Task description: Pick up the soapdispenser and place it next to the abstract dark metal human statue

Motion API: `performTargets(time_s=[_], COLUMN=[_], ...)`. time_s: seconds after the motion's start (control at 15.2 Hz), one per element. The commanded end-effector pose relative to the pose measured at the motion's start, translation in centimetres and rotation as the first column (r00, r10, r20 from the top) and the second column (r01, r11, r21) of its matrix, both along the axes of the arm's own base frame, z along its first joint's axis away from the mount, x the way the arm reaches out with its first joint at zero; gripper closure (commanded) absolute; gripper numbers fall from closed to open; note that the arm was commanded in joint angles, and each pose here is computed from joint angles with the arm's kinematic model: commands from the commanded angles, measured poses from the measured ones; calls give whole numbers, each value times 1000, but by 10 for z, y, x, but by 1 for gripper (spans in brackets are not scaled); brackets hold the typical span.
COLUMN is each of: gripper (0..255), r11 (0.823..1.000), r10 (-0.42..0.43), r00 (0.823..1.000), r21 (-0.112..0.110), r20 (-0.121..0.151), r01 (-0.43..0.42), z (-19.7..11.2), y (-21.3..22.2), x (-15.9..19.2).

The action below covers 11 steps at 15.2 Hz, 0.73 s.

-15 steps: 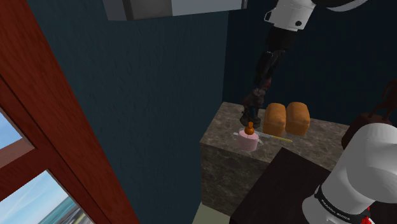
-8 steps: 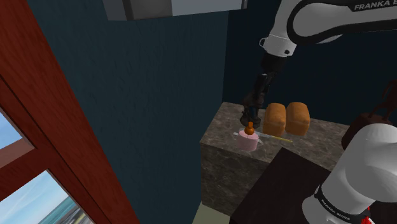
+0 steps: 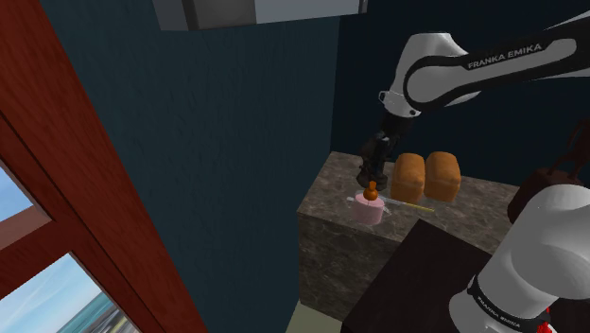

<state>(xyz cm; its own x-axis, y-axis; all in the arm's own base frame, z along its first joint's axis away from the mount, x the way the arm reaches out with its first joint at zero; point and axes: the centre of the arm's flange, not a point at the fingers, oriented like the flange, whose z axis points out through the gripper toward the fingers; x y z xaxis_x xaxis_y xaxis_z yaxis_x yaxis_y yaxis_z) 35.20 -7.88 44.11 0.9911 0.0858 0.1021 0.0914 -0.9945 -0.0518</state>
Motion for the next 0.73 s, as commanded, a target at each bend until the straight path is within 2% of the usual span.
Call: performTargets(time_s=[0.0,0.66], gripper=[0,0], r11=[1000,999], r10=[2,7], r00=[1000,999], r21=[-7,-37], r20=[-7,-47], r01=[-2,-9], z=[-23,-135], y=[-12,-73], x=[6,27])
